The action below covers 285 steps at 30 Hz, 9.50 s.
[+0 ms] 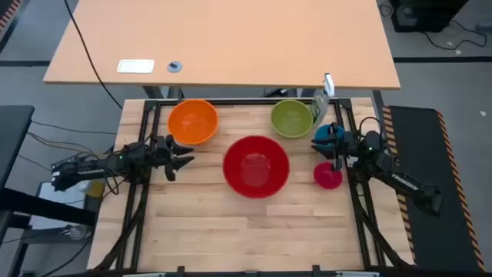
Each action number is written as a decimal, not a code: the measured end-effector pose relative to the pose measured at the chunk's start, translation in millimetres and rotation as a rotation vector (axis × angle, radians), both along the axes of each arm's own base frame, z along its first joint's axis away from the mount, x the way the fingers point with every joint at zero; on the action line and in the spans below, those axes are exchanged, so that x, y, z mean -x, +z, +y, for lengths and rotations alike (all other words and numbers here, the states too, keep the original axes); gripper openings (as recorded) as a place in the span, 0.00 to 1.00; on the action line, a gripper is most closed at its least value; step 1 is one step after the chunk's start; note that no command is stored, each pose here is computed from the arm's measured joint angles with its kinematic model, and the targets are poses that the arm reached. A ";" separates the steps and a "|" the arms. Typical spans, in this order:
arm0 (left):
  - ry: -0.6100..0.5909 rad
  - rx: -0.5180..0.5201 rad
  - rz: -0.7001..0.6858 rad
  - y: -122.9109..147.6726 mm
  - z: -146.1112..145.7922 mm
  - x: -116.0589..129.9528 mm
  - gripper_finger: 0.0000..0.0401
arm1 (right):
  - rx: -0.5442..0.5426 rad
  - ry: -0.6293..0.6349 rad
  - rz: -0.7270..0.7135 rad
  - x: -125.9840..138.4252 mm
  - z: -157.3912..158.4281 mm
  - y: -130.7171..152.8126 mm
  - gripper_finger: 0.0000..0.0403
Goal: Nest bowls inside each other
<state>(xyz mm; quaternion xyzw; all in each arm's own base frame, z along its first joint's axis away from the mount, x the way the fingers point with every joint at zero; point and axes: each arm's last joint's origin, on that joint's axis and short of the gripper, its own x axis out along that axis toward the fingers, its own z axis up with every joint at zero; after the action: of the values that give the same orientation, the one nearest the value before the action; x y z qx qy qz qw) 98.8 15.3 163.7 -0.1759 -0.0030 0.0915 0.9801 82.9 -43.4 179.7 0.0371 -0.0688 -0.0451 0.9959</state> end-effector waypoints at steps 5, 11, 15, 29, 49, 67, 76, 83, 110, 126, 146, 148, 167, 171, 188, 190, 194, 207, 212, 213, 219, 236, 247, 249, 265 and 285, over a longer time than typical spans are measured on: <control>0.000 0.000 0.000 0.0 0.0 0.0 0.48 | 0.000 0.000 0.000 0.0 0.0 0.0 0.26; 0.000 0.000 0.000 0.0 0.0 0.0 0.48 | 0.000 0.000 0.000 0.0 0.0 -0.1 0.26; 0.000 0.000 0.000 0.0 0.0 0.0 0.48 | 0.000 0.000 0.000 0.0 0.0 -0.1 0.26; 0.000 0.000 0.000 0.0 0.0 0.0 0.48 | 0.000 0.000 0.000 0.0 0.0 0.0 0.26; 0.000 0.000 0.000 0.0 0.0 0.0 0.48 | 0.000 0.000 0.000 0.0 0.0 -0.1 0.26; 0.000 0.000 -0.001 0.1 0.0 0.0 0.48 | 0.000 0.000 0.000 0.0 0.0 0.0 0.26; 0.002 -0.012 -0.124 12.0 0.0 0.4 0.48 | 0.000 -0.006 -0.001 0.0 -0.1 0.1 0.26; 0.040 0.030 -0.385 35.3 0.7 5.9 0.48 | -0.118 -0.131 -0.255 5.8 -1.9 21.5 0.26; 0.255 0.418 -0.658 57.9 8.1 15.7 0.48 | -0.723 -0.081 -0.642 17.4 -1.8 72.4 0.26; 0.868 0.428 0.118 123.9 24.4 -2.7 0.36 | -0.586 -0.353 0.243 -79.5 -60.7 147.3 0.26; 1.092 0.660 0.636 86.5 87.2 -3.2 0.70 | -0.473 -0.194 0.502 -163.1 -107.0 150.6 0.69; 1.090 0.678 0.686 81.9 95.7 -1.8 0.70 | -0.479 -0.191 0.518 -163.7 -105.4 148.9 0.75; 0.912 0.811 0.936 38.9 159.7 11.3 0.48 | -0.418 -0.216 0.519 -168.0 -92.3 152.8 0.70; 0.844 0.820 0.932 38.7 158.5 9.7 0.34 | -0.417 -0.211 0.520 -168.6 -91.2 152.7 0.67; 0.706 0.764 0.693 81.4 135.4 -19.6 0.03 | -0.491 -0.191 0.520 -169.7 -87.6 151.5 0.66; 0.675 0.735 0.609 102.1 136.4 -24.9 0.03 | -0.488 -0.172 0.523 -170.0 -87.0 151.4 0.66; 0.532 0.663 0.520 144.2 131.5 -45.3 0.04 | -0.485 -0.159 0.548 -169.1 -86.3 149.4 0.66; 0.174 0.726 0.732 110.6 81.2 -181.0 0.04 | -0.531 -0.347 0.850 -139.7 -88.6 128.9 0.66; 0.160 0.755 0.766 79.2 75.7 -212.3 0.04 | -0.548 -0.343 0.945 -135.6 -80.3 123.4 0.66; 0.157 0.758 0.784 73.1 74.6 -215.8 0.04 | -0.553 -0.341 0.964 -134.8 -78.9 122.3 0.66; 0.119 0.699 0.796 64.8 68.5 -225.1 0.15 | -0.535 -0.322 1.037 -131.1 -75.1 118.7 0.66; 0.154 0.450 0.620 121.1 65.8 -198.6 0.52 | -0.165 -0.182 1.449 -155.5 -86.1 50.4 0.60; 0.183 0.286 0.517 157.6 61.5 -172.0 0.48 | -0.158 -0.116 1.596 -174.7 -96.2 4.1 0.39; 0.185 0.282 0.527 157.9 61.6 -169.7 0.48 | -0.162 -0.110 1.609 -176.7 -97.2 -1.5 0.29; 0.266 0.282 0.591 163.4 78.9 -141.4 0.48 | 0.162 0.000 1.355 -179.1 -60.6 89.0 0.08; 0.342 0.327 0.486 169.3 96.7 -139.9 0.48 | 0.206 0.460 1.112 -230.6 66.3 117.5 0.15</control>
<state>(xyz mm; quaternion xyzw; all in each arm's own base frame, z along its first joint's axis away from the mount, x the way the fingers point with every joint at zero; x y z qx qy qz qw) 238.7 112.0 333.0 -0.3007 0.2159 0.2930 0.8815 313.5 22.9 297.2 -0.0745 0.4673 0.1654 0.8653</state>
